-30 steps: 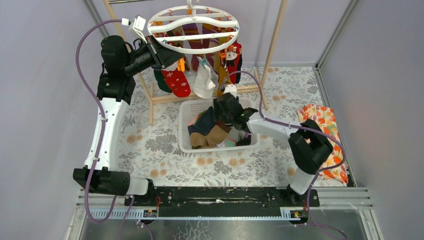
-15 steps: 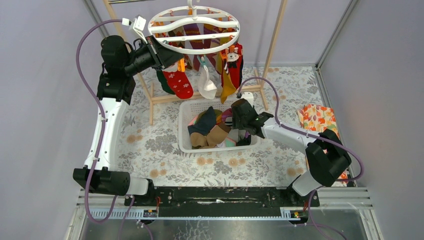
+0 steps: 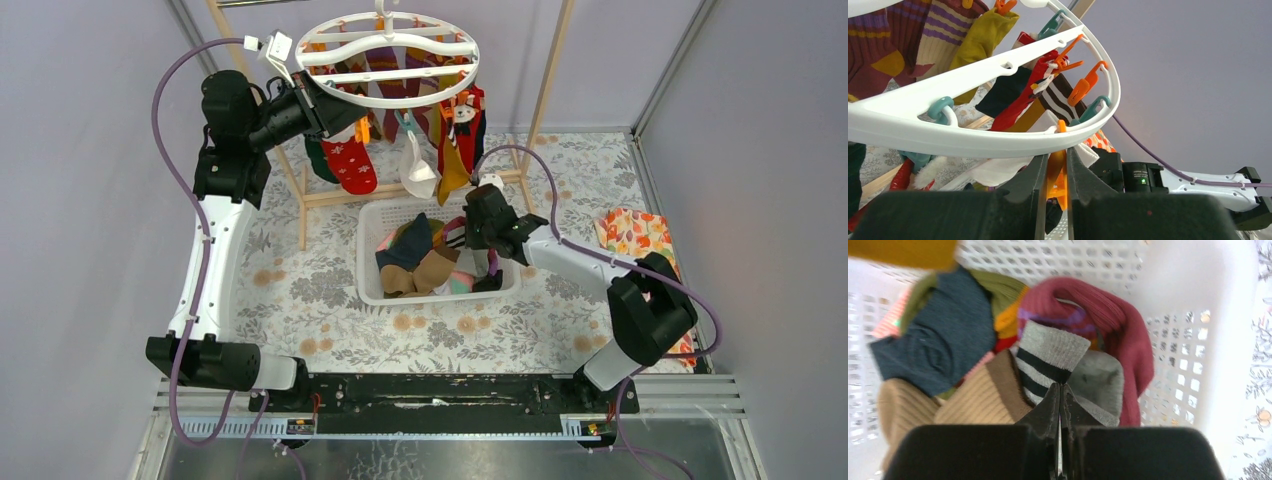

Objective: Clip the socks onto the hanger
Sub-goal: Adjust the sock in the bin.

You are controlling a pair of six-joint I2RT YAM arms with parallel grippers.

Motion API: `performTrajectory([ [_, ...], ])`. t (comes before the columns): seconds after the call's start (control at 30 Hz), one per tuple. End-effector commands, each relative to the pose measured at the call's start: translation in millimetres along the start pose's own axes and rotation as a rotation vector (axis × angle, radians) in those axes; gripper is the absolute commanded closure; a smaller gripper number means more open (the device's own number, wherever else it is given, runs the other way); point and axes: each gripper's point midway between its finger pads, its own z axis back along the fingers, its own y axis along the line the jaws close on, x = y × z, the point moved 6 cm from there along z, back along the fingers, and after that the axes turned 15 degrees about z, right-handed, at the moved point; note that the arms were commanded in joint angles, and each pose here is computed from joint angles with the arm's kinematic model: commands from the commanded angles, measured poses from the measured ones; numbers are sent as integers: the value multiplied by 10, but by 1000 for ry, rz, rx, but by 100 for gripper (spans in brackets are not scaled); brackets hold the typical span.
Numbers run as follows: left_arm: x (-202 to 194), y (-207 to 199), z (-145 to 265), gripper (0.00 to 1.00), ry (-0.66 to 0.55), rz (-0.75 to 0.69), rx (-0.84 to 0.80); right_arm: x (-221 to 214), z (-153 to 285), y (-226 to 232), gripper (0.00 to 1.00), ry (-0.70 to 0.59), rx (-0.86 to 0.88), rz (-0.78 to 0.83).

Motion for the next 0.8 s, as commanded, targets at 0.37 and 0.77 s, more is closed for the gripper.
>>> performTrajectory([
  [0.37, 31, -111, 18, 93, 8, -51, -34, 777, 924, 395, 100, -309, 425, -105],
  [0.77, 12, -80, 19, 93, 8, -52, -26, 70, 335, 462, 68, -89, 423, -194],
])
